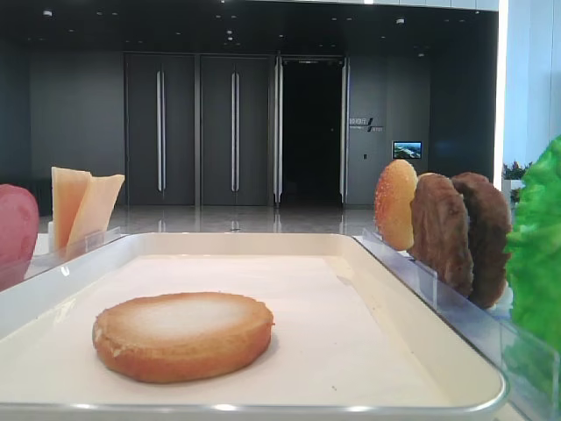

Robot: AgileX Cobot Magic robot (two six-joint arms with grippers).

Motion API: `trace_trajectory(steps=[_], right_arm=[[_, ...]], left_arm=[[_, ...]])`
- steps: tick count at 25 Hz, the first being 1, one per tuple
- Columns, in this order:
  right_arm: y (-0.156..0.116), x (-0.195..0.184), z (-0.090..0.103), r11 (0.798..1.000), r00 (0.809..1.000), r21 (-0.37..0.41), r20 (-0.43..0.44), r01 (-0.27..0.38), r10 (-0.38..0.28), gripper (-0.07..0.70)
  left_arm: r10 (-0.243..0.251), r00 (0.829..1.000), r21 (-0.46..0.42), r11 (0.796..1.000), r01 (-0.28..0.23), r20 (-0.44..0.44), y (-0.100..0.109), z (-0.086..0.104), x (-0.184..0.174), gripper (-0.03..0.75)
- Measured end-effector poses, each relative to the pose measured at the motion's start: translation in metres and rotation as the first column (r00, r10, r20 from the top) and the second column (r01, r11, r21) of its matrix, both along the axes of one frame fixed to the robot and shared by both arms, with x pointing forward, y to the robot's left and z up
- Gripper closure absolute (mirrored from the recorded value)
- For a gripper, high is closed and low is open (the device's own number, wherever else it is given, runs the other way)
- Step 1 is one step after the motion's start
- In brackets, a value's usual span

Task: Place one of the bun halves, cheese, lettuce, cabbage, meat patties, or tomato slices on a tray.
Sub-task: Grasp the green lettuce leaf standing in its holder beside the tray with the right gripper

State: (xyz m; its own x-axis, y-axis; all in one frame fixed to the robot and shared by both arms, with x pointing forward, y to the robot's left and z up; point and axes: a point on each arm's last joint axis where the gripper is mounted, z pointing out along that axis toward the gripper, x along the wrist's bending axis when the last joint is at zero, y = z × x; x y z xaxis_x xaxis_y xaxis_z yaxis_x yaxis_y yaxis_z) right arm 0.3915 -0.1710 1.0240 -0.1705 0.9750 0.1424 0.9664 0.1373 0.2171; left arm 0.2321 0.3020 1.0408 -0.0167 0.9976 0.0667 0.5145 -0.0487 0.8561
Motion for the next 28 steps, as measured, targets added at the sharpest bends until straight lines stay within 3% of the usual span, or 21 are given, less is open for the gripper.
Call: trace_trajectory(steps=[7, 10, 12, 18, 23, 28], right_arm=[[0.003, 0.004, -0.006, 1.0, 1.0, -0.015, -0.014, -0.01, 0.009, 0.204], [0.004, 0.005, -0.006, 1.0, 1.0, -0.012, -0.008, -0.013, 0.013, 0.246], [0.004, 0.005, -0.006, 1.0, 1.0, -0.012, -0.008, -0.014, 0.014, 0.306], [0.004, 0.005, -0.006, 1.0, 1.0, -0.01, -0.011, 0.002, -0.002, 0.582], [0.002, 0.003, -0.005, 1.0, 1.0, -0.014, -0.018, 0.006, -0.006, 0.595], [-0.003, -0.005, 0.008, 1.0, 1.0, 0.022, 0.014, 0.009, -0.009, 0.595]], left_arm=[[0.0, 1.0, 0.0, 1.0, 0.0, 0.0, 0.0, 0.0, 0.0, 0.314], [0.0, 1.0, 0.0, 1.0, 0.0, 0.0, 0.0, 0.0, 0.0, 0.314], [0.0, 1.0, 0.0, 1.0, 0.0, 0.0, 0.0, 0.0, 0.0, 0.314], [0.0, 1.0, 0.0, 1.0, 0.0, 0.0, 0.0, 0.0, 0.0, 0.314], [0.0, 1.0, 0.0, 1.0, 0.0, 0.0, 0.0, 0.0, 0.0, 0.314], [0.0, 1.0, 0.0, 1.0, 0.0, 0.0, 0.0, 0.0, 0.0, 0.314]])
